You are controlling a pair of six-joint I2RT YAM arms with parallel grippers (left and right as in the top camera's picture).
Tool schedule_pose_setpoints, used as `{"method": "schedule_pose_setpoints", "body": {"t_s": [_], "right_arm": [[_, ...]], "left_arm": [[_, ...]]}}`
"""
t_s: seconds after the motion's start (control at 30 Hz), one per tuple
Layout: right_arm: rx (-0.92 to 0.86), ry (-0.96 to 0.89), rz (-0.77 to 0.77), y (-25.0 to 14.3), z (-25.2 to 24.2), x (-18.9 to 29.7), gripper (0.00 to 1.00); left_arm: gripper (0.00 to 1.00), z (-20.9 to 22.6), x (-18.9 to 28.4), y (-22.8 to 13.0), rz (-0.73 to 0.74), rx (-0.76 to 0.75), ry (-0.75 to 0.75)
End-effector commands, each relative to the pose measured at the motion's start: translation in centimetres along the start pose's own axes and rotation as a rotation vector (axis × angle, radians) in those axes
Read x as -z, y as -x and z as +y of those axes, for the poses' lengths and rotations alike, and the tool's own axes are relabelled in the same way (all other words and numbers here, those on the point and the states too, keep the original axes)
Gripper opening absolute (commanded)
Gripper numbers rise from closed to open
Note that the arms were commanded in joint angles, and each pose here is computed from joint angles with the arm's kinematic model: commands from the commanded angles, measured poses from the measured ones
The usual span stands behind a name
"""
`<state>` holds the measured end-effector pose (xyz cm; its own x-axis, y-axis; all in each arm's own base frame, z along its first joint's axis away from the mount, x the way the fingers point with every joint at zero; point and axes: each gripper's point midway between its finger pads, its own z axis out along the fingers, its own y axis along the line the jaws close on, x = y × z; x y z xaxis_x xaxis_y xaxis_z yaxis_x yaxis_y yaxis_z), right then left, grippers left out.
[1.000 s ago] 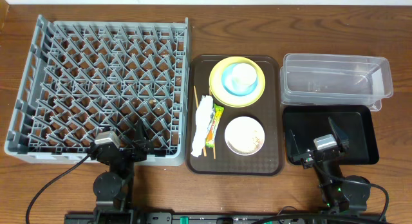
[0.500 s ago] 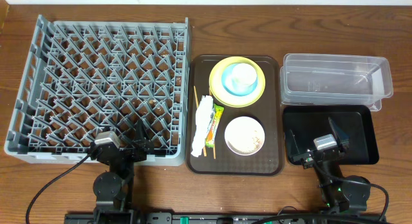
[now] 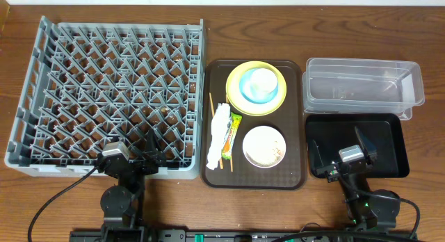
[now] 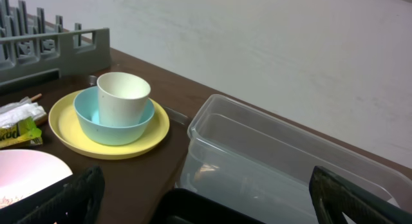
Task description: Sort waste into correct bins and load items into the dishwasher
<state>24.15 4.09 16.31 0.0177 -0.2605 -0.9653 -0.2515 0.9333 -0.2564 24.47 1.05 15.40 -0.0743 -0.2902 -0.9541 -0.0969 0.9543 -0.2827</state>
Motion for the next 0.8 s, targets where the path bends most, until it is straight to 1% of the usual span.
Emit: {"method": "schedule_pose_setpoints", "body": {"t_s": [0.0, 0.13, 0.2, 0.3, 0.43, 0.53, 0.67, 0.7, 0.77], "right_arm": [[0.001, 0.008, 0.0, 0.0, 0.2, 0.0, 0.99], [0.001, 0.008, 0.0, 0.0, 0.2, 0.0, 0.99], [0.001, 0.008, 0.0, 0.0, 0.2, 0.0, 0.99], [0.001, 0.008, 0.0, 0.0, 0.2, 0.0, 0.99], [0.001, 0.008, 0.0, 0.0, 0.2, 0.0, 0.99], [0.001, 0.008, 0.0, 0.0, 0.2, 0.0, 0.99], [0.001, 0.008, 0.0, 0.0, 0.2, 0.0, 0.99], [0.001, 0.008, 0.0, 0.0, 0.2, 0.0, 0.99], [0.001, 0.008, 0.0, 0.0, 0.2, 0.0, 0.99]], "left_arm": [[0.99, 0.9, -0.1, -1.5, 0.044, -0.023, 0.04], [0.99, 0.8, -0.1, -1.5, 0.045, -0.024, 0.034], [0.99, 1.0, -0.1, -0.7, 0.008, -0.02, 0.053], [0.99, -0.5, 0.1, 0.9, -0.031, -0.013, -0.023], [0.99, -2.7, 1.4, 5.5, -0.096, 0.012, -0.093], [0.99, -3.9, 2.7, 9.2, -0.102, 0.037, -0.112], [0.99, -7.2, 3.5, 13.9, -0.017, 0.029, -0.197], [0.99, -8.4, 3.4, 15.1, 0.045, 0.028, -0.222], [0.99, -9.8, 3.0, 16.3, 0.157, 0.031, -0.243]]}}
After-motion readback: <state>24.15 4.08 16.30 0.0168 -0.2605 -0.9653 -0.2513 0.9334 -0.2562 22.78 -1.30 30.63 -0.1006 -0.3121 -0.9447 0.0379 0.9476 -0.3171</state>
